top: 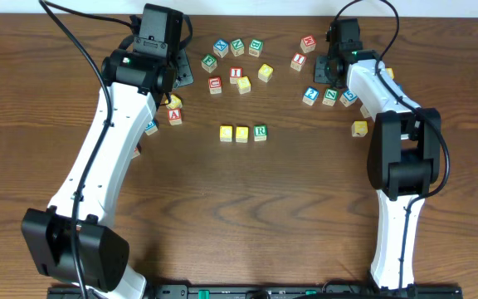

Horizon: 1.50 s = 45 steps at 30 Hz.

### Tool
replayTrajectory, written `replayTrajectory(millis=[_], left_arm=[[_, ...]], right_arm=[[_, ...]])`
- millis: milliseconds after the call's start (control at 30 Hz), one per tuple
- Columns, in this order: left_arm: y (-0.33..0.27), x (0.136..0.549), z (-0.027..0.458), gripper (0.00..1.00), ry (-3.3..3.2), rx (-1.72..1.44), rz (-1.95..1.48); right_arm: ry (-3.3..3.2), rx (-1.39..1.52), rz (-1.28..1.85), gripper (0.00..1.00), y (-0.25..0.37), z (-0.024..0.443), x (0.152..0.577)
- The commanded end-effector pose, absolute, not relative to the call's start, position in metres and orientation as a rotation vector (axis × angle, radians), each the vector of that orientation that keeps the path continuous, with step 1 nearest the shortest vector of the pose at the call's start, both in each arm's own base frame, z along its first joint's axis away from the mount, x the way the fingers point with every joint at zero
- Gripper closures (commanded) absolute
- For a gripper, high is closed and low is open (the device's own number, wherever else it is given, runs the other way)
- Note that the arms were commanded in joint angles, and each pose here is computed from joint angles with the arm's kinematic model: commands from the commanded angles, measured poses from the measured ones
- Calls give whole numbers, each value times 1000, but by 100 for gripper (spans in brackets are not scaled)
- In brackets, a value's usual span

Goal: Spell out CORL
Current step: 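Carry the blue L block toward the row right of the R block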

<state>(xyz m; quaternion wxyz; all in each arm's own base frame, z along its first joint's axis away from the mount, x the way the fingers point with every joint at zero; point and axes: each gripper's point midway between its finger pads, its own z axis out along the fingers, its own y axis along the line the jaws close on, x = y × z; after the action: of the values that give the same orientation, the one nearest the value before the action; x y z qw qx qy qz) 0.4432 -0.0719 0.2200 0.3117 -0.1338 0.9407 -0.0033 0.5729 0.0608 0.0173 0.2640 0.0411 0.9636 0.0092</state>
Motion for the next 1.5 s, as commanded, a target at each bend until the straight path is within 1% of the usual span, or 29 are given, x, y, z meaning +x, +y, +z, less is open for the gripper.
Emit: replayTrajectory(millis=[0,300,433,533,867,1033,1233,1467], left_arm=[[-69,442,220,56,2484,-346,8],[-69,442,219,56,2485,-346,8],[-69,442,220,55,2484,-346,8],[-69,442,220,56,2484,-346,8],[-70,442,220,55,2484,-346,8],[-69,442,220,55,2484,-346,8],[-69,442,219,55,2485,-346,8],[-69,442,220,55,2484,-346,8]], right_arm=[[2582,95,19,75,63,38,572],[2543,90,46,78,65,90,563],[2556,59,98,80,77,110,550],[2584,18,147,81,93,116,538],[2811,-164,174,80,150,92,473],[2887,-258,161,82,176,81,444],[2956,-143,101,83,178,52,423],[3006,-129,85,83,178,26,403]])
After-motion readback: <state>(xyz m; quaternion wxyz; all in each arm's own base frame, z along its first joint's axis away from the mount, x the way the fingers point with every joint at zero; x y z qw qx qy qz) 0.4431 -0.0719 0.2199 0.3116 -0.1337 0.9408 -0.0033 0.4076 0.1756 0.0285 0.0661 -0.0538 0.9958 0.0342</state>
